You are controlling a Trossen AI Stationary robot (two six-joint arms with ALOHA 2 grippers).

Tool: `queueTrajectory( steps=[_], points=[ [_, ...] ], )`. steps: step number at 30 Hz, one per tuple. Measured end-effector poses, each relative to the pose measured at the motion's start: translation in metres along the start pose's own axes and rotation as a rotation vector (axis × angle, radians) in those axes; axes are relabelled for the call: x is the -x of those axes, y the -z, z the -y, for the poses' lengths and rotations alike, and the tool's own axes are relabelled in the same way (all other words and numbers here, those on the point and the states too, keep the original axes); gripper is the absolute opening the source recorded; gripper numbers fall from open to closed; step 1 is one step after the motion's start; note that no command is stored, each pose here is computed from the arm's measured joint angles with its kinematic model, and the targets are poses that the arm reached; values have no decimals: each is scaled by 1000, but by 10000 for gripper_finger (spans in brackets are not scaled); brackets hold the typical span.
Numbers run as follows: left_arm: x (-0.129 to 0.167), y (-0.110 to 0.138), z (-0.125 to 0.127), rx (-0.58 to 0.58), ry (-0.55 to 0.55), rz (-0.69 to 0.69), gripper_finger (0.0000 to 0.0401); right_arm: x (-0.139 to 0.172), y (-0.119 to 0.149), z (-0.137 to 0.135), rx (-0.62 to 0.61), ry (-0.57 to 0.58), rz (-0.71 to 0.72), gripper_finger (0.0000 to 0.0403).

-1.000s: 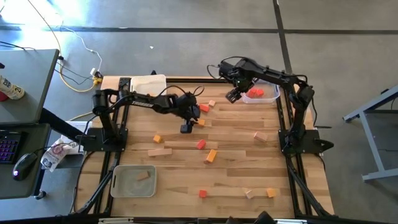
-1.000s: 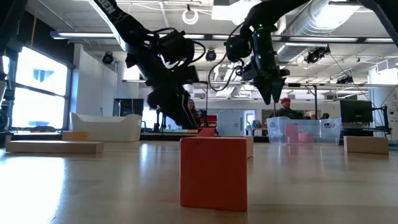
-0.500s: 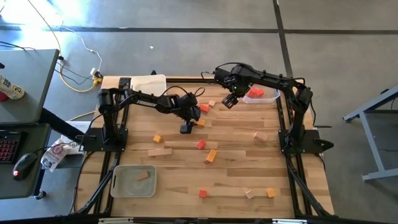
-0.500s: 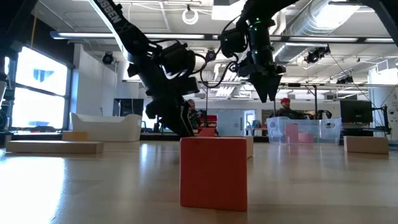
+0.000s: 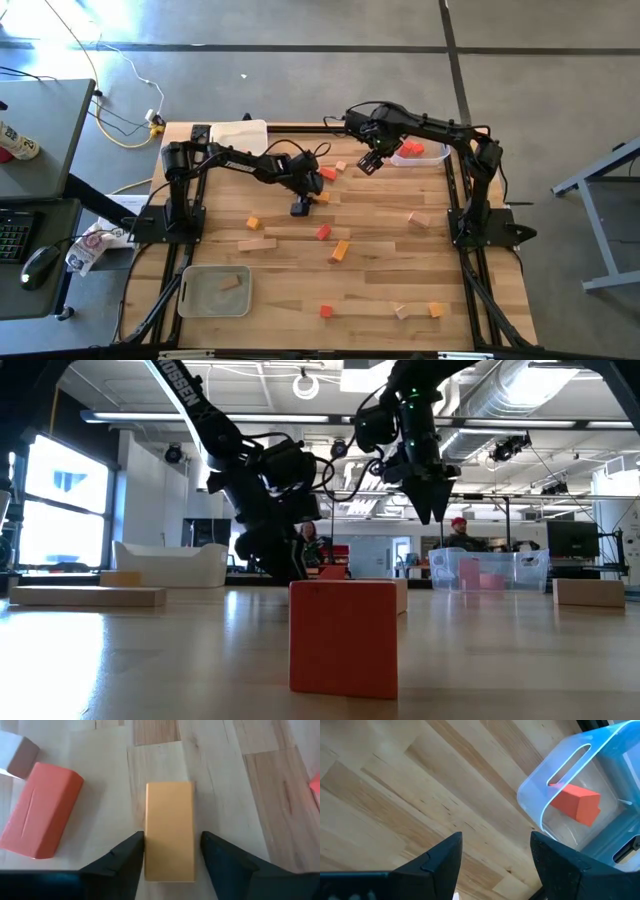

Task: Sort & place blocks by color
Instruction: Put the yellow block into the white bin

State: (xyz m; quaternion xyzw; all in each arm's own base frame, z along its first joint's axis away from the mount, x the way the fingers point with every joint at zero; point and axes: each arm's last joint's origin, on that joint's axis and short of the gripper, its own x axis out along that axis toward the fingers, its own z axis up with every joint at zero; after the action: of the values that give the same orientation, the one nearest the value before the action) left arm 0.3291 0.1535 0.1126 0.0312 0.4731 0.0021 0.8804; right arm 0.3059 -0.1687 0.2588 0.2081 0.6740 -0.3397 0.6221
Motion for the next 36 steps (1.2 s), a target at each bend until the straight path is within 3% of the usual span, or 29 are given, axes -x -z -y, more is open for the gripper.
queueTrajectory(
  steps=[5,17,25,30,36],
  points=[
    [1,1,-2,36,0,-3,104,0,2,-1,-15,5,-15,220],
    [17,9,-14,125,10,-30,100,5,11,-22,55,10,-13,220],
    [62,1,-20,171,-43,1,100,6,9,-28,66,-7,30,220],
    [98,-1,-18,170,-166,-35,100,6,3,-31,95,-29,93,220],
    [153,-3,-20,180,-337,14,100,8,-10,-37,127,-101,224,220]
  ],
)
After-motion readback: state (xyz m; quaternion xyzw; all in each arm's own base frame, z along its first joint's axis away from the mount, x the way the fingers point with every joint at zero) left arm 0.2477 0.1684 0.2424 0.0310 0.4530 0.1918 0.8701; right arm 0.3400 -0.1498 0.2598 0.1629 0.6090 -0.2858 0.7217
